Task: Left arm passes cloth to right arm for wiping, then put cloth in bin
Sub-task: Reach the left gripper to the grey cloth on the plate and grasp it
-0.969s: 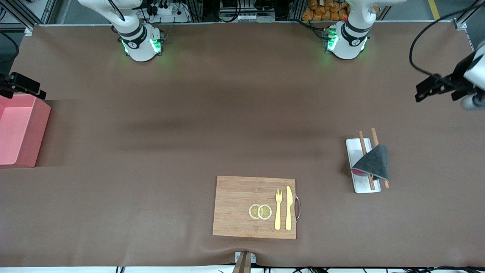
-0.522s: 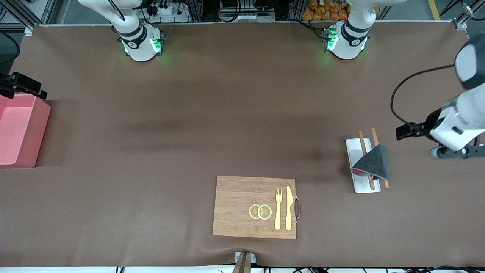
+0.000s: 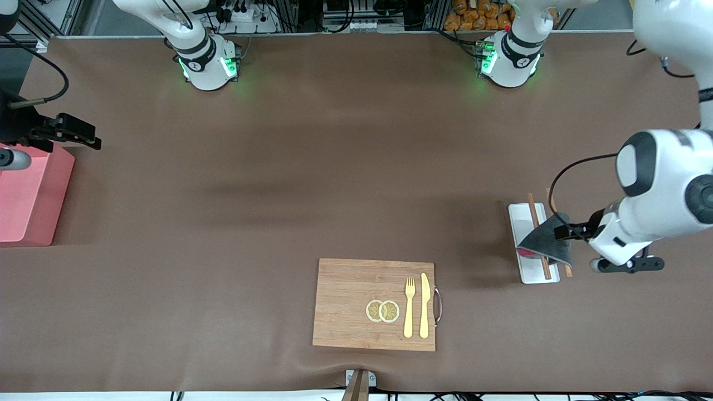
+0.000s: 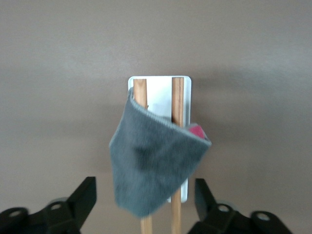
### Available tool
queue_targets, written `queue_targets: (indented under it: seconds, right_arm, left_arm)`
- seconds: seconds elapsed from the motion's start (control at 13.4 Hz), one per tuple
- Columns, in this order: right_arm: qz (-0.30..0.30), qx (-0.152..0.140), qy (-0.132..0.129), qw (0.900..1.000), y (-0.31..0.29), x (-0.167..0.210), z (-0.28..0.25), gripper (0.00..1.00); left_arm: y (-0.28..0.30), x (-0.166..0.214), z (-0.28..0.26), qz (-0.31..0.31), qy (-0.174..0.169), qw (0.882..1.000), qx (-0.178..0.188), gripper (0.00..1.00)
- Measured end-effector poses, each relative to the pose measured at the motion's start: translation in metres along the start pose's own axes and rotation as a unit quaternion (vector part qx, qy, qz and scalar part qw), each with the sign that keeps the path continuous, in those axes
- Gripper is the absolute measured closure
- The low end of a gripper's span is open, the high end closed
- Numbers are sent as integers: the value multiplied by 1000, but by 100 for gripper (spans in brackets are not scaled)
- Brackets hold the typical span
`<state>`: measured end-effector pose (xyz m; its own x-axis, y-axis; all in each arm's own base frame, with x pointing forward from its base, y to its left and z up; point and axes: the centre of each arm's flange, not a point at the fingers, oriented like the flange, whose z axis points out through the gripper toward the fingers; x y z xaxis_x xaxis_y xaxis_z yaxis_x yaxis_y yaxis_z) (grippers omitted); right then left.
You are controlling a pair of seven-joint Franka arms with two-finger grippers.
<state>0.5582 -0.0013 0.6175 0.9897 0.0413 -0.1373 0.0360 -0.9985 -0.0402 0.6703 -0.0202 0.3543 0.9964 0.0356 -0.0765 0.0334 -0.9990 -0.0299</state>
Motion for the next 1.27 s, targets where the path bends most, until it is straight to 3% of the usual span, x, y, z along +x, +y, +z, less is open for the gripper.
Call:
queue_targets:
  seconds: [0.07, 0.22, 0.37, 0.75, 0.89, 1.12, 1.27]
  right_arm:
    - [-4, 0, -8, 1000, -4, 0, 3, 0]
    - [-18, -2, -33, 999, -20, 0, 13, 0]
    - [-29, -4, -46, 998, -34, -1, 18, 0]
    - [-28, 10, -59, 998, -52, 0, 25, 0]
    - [-2, 35, -76, 997, -66, 9, 41, 0]
    - [22, 58, -105, 993, -76, 25, 69, 0]
    - [25, 61, -118, 991, -79, 32, 83, 0]
  left_arm:
    - [0, 0, 16, -1, -1, 1000, 0, 14]
    - [1, -4, 35, -3, -4, 1000, 0, 27]
    - [1, -6, 42, -5, -7, 1000, 0, 32]
    - [1, -8, 45, -6, -10, 1000, 0, 47]
    - [1, -8, 44, -6, -9, 1000, 1, 64]
    - [0, -8, 41, -6, -6, 1000, 2, 73]
    - [1, -8, 41, -5, -6, 1000, 2, 91]
